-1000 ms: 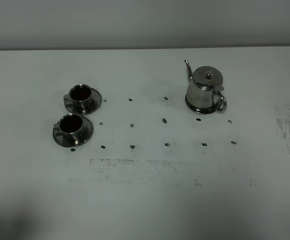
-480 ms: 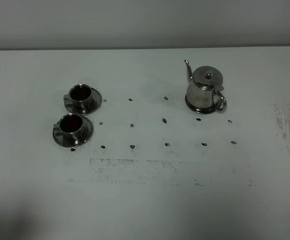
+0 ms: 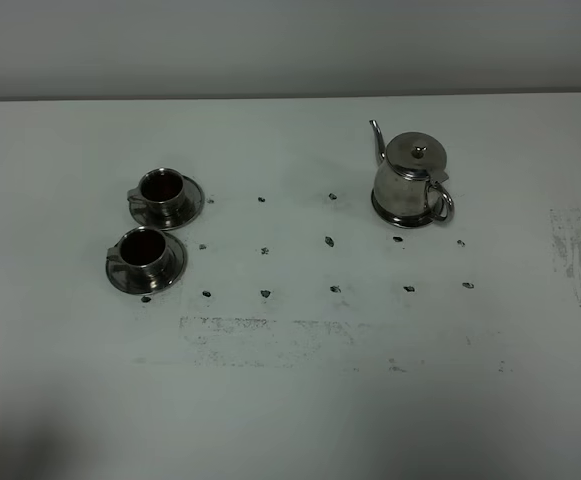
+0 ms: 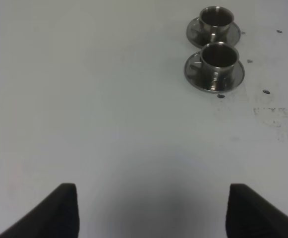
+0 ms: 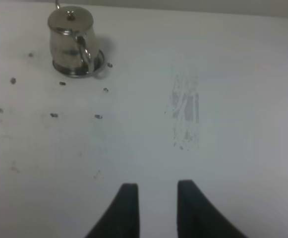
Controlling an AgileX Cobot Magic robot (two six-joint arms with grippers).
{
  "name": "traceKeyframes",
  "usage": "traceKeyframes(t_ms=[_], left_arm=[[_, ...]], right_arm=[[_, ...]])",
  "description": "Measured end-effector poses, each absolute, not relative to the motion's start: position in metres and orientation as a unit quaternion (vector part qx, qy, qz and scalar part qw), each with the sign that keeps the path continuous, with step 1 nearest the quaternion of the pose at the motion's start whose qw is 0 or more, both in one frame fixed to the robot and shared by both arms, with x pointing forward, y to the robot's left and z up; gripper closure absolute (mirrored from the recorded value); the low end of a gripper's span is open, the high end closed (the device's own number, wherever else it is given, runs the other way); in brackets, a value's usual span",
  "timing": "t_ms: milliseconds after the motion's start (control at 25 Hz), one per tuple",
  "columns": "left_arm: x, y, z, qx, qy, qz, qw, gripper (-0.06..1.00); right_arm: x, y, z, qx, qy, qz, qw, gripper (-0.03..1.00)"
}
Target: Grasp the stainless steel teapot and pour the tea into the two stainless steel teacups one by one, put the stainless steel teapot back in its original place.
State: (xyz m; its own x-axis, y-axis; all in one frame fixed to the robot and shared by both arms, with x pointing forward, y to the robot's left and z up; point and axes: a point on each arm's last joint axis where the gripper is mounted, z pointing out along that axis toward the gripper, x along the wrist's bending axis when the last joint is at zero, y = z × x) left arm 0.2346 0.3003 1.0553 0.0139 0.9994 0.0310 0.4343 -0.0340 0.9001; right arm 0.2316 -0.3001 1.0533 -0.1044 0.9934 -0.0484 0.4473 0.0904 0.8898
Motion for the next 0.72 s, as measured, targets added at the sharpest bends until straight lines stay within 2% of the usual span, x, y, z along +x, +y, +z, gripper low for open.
traceKeyframes(t_ms=[720], left_arm=[[0.2346,0.3003,1.0553,0.609,0.589,0.383,0.369,0.34]], right_arm=[[0.2315,-0.3001,1.0533,0.561,0.642,0.375,0.365,0.76]])
